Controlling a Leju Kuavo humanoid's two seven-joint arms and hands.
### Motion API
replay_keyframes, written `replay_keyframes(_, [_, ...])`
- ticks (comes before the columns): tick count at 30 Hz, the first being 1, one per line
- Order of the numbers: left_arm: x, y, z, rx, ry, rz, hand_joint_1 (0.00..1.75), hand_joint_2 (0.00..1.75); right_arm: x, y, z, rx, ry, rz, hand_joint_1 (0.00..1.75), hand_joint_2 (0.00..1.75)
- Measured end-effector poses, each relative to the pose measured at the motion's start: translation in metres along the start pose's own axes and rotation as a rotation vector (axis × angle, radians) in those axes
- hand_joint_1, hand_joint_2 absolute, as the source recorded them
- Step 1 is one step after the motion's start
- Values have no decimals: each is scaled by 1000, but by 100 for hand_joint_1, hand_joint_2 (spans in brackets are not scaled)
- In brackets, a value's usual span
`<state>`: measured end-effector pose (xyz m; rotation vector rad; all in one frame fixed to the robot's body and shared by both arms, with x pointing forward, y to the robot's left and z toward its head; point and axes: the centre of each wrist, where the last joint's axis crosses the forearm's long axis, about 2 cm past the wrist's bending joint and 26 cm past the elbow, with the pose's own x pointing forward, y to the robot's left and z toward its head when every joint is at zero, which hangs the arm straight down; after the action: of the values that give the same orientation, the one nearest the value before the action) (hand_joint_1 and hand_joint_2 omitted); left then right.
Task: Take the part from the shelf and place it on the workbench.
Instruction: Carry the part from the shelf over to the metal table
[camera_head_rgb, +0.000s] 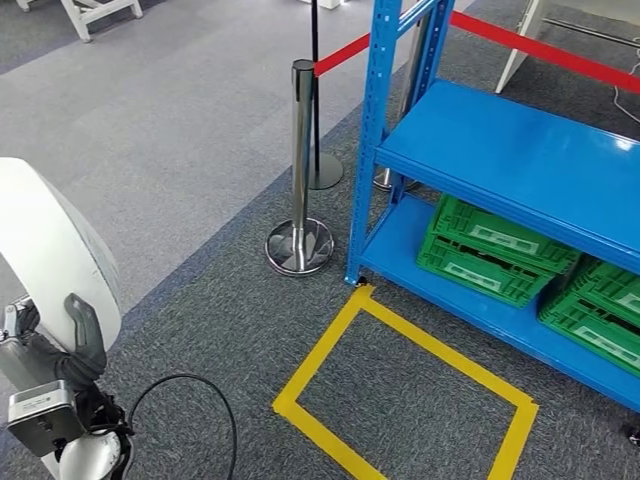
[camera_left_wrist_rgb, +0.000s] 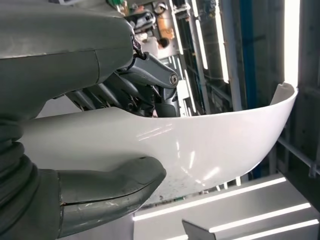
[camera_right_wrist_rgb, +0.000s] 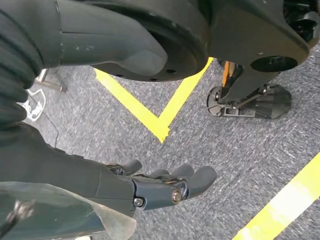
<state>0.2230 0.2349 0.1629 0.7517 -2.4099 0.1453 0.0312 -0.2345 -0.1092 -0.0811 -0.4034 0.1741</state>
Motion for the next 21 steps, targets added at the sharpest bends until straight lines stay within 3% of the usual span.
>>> replay_keyframes(21, [3,0,4,-37,-11,30,175,175,-2,-1,0,-2,-2,-6,0,175])
